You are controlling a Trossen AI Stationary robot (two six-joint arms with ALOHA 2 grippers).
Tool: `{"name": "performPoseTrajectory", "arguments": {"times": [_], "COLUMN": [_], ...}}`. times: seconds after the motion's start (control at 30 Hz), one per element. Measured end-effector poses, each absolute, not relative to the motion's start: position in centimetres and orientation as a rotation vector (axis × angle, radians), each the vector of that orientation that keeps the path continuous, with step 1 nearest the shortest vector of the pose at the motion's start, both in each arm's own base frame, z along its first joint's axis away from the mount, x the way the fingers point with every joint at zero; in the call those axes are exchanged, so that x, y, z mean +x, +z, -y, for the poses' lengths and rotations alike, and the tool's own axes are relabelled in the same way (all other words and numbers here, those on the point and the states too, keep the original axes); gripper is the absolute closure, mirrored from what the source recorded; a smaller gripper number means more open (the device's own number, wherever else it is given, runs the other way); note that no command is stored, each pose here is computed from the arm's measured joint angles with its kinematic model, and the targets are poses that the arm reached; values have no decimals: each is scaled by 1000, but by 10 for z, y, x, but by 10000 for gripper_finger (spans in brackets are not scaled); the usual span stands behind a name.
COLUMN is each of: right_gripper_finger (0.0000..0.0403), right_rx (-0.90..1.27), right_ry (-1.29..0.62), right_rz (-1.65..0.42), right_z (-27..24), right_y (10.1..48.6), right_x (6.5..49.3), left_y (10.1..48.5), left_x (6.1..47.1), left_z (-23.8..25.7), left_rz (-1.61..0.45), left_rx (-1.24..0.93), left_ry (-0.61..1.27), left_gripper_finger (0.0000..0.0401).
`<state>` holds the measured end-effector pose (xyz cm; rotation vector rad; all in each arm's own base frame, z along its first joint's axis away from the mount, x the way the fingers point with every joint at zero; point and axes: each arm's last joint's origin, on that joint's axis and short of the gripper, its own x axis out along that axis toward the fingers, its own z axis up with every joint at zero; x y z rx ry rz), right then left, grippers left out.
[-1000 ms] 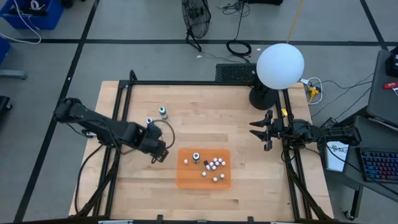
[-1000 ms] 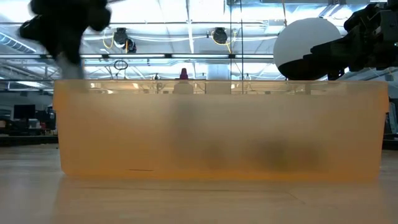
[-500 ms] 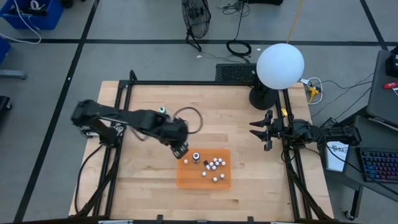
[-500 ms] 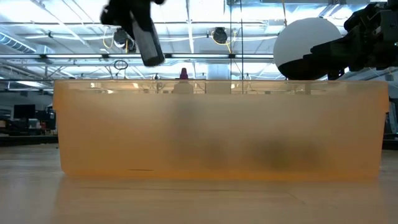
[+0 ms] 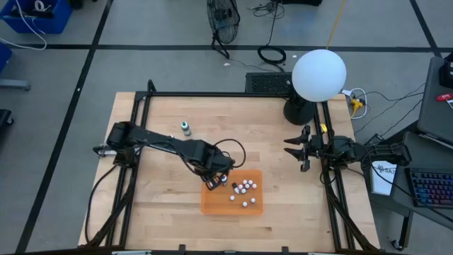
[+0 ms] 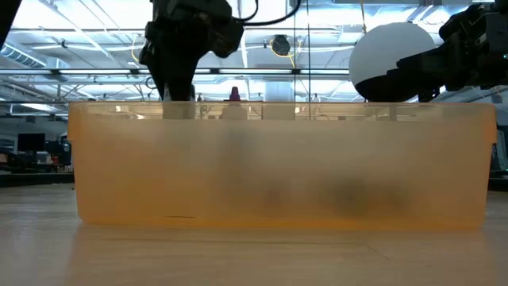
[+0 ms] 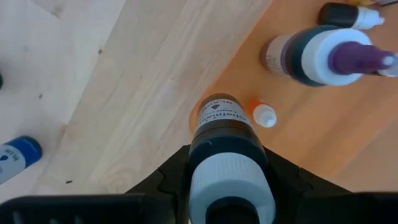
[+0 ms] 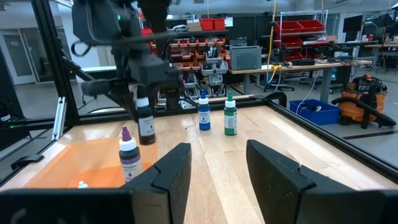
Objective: Pick & Place food coloring
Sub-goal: Put the large black food coloring bottle into the orange bin
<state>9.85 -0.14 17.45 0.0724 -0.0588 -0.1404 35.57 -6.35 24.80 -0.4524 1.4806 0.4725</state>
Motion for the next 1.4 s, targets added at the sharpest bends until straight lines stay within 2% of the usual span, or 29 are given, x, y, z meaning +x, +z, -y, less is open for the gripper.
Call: {"name": "performPoseTrajectory", "arguments": {"times": [0.6, 1.4], "right_gripper_finger": [260, 260], "right_rx": [72, 72], "right_ry": [-141, -141], "right_rz": [59, 59], "right_z": [1, 1], "right_y": [175, 175], "right_x": [99, 99], "left_y": [241, 196], "left_x": [363, 357], "left_z": [65, 67], "left_rz": [-1430, -1453], "left_rx": [-437, -527], "left_ry": [510, 463], "left_gripper_finger": [264, 264]}}
